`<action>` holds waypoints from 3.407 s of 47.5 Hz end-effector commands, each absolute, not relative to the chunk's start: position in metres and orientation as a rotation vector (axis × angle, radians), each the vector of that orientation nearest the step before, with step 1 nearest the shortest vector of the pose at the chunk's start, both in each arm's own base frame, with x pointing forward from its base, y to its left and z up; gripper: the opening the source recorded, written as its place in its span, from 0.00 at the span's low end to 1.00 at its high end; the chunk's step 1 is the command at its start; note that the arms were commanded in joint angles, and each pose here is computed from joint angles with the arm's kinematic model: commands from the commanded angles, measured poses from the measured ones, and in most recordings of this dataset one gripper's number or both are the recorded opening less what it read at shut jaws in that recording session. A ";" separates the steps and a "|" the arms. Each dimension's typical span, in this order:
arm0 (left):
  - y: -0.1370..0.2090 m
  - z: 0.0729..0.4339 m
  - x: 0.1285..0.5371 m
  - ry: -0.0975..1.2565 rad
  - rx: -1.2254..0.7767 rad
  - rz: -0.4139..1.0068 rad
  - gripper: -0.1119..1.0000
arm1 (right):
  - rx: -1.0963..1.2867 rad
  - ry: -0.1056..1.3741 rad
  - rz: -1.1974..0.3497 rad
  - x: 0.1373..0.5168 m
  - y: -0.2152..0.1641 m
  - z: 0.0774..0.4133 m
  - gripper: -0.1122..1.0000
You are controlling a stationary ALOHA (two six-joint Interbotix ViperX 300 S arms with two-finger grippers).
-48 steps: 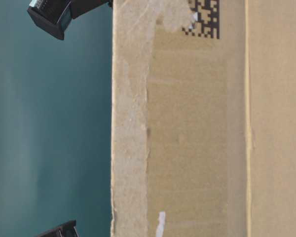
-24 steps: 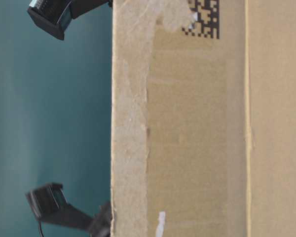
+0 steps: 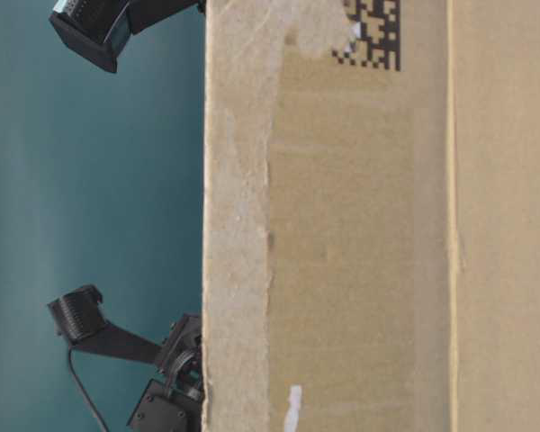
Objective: Close the cardboard box.
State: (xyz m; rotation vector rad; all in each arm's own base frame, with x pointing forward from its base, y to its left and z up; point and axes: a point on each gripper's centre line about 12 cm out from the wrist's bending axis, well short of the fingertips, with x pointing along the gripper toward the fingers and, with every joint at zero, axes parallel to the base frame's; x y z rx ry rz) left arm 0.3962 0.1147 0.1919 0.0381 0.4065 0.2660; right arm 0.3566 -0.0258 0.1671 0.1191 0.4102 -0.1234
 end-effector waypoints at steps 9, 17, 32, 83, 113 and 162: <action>0.113 0.186 0.404 0.338 0.052 0.264 0.10 | 0.121 0.377 -0.121 0.362 -0.025 0.177 0.10; 0.111 0.178 0.405 0.344 0.050 0.257 0.10 | 0.120 0.375 -0.120 0.362 -0.025 0.178 0.10; 0.109 0.167 0.406 0.371 0.045 0.252 0.10 | 0.121 0.377 -0.121 0.361 -0.025 0.177 0.10; 0.106 0.162 0.402 0.384 0.039 0.249 0.10 | 0.113 0.158 0.069 0.316 0.031 0.287 0.10; 0.105 0.162 0.402 0.385 0.035 0.247 0.10 | 0.064 0.280 0.348 0.298 0.121 0.242 0.10; 0.099 0.163 0.403 0.382 0.031 0.234 0.10 | 0.139 0.410 0.011 0.312 0.021 0.206 0.10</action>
